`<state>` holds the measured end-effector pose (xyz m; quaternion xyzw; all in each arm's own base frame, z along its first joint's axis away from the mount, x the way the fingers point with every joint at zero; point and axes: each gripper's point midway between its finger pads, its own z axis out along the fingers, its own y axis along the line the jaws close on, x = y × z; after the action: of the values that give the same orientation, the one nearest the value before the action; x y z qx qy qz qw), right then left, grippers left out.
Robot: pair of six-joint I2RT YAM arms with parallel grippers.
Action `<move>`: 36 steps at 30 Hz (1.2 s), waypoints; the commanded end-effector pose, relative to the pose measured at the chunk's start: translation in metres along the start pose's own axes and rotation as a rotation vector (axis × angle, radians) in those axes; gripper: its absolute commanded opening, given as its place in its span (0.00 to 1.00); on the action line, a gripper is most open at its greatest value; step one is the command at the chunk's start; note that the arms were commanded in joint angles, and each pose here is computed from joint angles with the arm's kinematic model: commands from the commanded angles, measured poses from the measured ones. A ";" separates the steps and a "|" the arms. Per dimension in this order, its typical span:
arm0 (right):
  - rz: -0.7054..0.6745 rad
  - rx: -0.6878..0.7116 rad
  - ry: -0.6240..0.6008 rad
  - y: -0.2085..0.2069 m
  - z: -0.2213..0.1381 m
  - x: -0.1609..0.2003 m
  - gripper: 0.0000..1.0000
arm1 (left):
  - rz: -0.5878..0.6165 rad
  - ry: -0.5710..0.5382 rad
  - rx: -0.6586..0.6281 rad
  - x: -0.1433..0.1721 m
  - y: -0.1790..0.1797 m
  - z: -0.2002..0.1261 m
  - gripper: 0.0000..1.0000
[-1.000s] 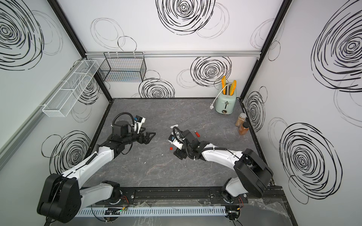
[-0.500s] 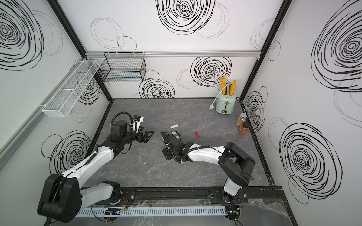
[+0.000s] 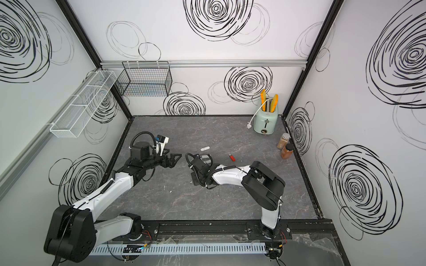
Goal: Close the usb drive cover
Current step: Pick up the cover from the center of the board.
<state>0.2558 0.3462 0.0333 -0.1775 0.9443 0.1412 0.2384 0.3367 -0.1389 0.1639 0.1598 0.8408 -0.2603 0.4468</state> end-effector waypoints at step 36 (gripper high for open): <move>0.078 0.137 0.122 -0.030 0.019 0.024 0.36 | 0.023 -0.041 0.016 -0.010 -0.004 -0.001 0.98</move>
<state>0.2671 0.3382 0.0202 -0.1377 0.9587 0.1109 0.2226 0.3364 -0.1401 0.1646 0.1597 0.8398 -0.2639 0.4468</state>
